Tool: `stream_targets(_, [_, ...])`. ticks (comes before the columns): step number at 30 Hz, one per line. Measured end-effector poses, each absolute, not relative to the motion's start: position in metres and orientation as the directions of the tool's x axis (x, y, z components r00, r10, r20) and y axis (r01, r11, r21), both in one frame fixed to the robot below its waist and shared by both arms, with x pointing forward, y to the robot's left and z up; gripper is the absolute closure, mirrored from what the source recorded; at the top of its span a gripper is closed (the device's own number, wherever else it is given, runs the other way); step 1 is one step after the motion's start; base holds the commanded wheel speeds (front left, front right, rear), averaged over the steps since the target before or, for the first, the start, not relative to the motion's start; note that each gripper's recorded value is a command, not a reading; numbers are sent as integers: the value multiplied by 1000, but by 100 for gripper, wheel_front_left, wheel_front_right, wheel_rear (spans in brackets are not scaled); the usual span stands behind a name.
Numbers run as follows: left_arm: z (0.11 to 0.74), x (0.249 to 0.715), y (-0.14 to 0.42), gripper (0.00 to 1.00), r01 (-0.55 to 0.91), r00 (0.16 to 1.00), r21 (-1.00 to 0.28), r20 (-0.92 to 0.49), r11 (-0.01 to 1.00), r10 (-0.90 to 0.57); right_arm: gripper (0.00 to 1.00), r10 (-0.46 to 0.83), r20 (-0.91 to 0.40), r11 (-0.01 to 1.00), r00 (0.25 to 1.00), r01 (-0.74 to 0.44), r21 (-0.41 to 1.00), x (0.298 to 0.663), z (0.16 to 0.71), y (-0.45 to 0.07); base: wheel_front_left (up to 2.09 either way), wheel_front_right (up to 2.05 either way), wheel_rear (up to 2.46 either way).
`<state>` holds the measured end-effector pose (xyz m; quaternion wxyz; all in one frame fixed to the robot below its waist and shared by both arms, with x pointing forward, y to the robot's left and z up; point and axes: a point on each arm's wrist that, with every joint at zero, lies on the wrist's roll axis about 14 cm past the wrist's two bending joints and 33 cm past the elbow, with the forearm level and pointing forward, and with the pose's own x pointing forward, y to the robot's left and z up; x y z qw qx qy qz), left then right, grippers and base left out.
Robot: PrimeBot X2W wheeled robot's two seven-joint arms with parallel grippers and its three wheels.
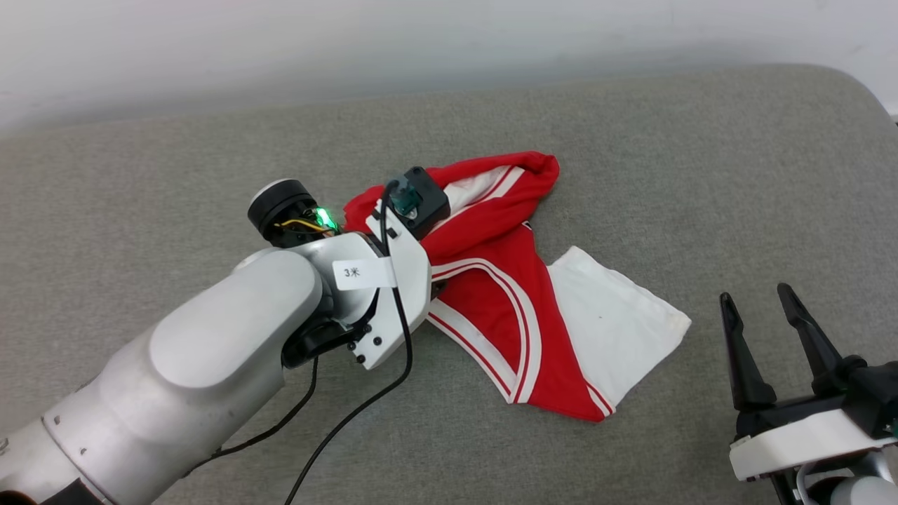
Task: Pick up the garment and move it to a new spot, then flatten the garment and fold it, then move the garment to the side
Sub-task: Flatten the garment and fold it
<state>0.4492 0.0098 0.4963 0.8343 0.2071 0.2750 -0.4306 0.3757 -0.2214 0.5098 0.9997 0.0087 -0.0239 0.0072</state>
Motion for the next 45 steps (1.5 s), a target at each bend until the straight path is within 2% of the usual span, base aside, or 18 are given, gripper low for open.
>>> stream_targets(7, [451, 447, 7, 0, 883, 358, 85, -757, 461, -546, 0, 3, 24, 1000, 1000, -4, 17, 385, 499, -224, 0, 0, 0])
stream_targets(16, [392, 449, 20, 0, 900, 257, 43, -856, 435, -448, 0, -15, -12, 1000, 1000, 15, 14, 397, 481, -230, 0, 0, 0])
stream_targets(27, [371, 449, 19, 0, 906, 230, 25, -867, 423, -442, 0, -22, -44, 999, 999, 23, 23, 404, 464, -230, 0, 0, 0])
stream_targets(28, [371, 449, 19, 6, 908, 226, 25, -870, 418, -439, 0, -21, -45, 999, 999, 22, 24, 405, 464, -230, 0, 0, 0])
stream_targets(29, [370, 449, 18, 61, 910, 227, 29, -869, 414, -439, 0, -19, -44, 999, 999, 20, 25, 406, 464, -229, 0, 0, 0])
stream_targets(30, [370, 450, 18, 100, 910, 230, 30, -865, 413, -445, 0, -18, -42, 999, 999, 19, 26, 407, 464, -229, 0, 0, 0])
stream_targets(39, [372, 456, 17, 100, 910, 278, 72, -836, 409, -473, 0, -18, -49, 999, 999, 20, 36, 408, 460, -227, 0, 0, 0])
stream_targets(45, [404, 459, 13, 100, 902, 362, 125, -741, 413, -566, 0, -10, -29, 999, 1000, 11, 47, 403, 468, -223, 0, 0, 0])
